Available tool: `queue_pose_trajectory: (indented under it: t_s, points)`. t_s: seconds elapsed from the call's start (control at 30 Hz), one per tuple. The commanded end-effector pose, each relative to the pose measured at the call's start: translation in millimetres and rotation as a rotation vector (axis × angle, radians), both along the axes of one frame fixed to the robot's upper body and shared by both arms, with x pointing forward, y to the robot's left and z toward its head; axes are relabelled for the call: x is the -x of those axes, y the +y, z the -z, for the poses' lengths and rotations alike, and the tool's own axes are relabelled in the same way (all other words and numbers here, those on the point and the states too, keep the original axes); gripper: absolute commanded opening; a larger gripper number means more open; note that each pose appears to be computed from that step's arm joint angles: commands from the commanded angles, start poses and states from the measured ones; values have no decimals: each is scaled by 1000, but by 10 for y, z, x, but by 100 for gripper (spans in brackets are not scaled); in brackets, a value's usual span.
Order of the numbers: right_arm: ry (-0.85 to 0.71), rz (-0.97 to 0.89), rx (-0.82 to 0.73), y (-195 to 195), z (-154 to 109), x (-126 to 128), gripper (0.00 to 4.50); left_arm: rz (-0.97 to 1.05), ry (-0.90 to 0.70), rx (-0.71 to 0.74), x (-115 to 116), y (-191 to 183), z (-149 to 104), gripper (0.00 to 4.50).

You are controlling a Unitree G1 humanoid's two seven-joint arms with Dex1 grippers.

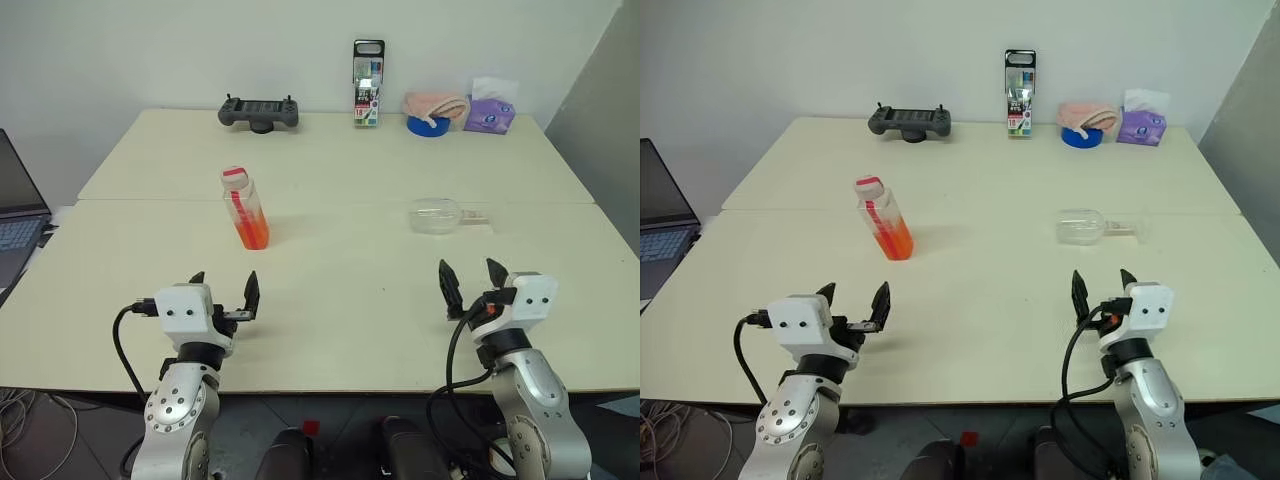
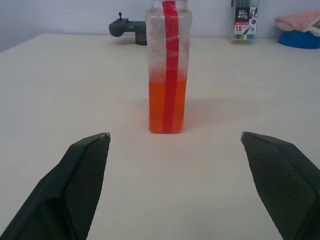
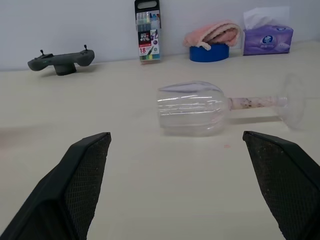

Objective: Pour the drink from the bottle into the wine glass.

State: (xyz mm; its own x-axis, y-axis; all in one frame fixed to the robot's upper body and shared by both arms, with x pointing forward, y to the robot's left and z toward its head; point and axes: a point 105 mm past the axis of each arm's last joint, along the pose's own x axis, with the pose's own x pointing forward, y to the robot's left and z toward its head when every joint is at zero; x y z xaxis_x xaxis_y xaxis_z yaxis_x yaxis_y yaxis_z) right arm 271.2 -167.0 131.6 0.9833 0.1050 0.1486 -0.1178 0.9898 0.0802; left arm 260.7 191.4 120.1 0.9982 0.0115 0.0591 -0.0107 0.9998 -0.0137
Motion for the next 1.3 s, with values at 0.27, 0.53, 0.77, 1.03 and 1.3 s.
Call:
queue_pose_trajectory:
  t_s: [0.27, 0.53, 0.77, 1.03, 1.3]
  points:
    - [-21, -59, 36, 103, -45, 14, 450, 14, -4, 13, 42, 1, -55, 448]
    - [-25, -357, 88, 487, -195, -140, 450, -44, -50, 20, -276, 127, -121, 448]
    - [-9, -624, 42, 850, -654, -463, 450, -23, -158, -35, -639, 94, -446, 448]
    - [-3, -946, 106, 1124, -908, -303, 450, 29, -186, -71, -848, 14, -558, 448]
    - [-9, -963, 115, 1201, -897, -334, 450, 50, -212, -93, -1136, 34, -644, 448]
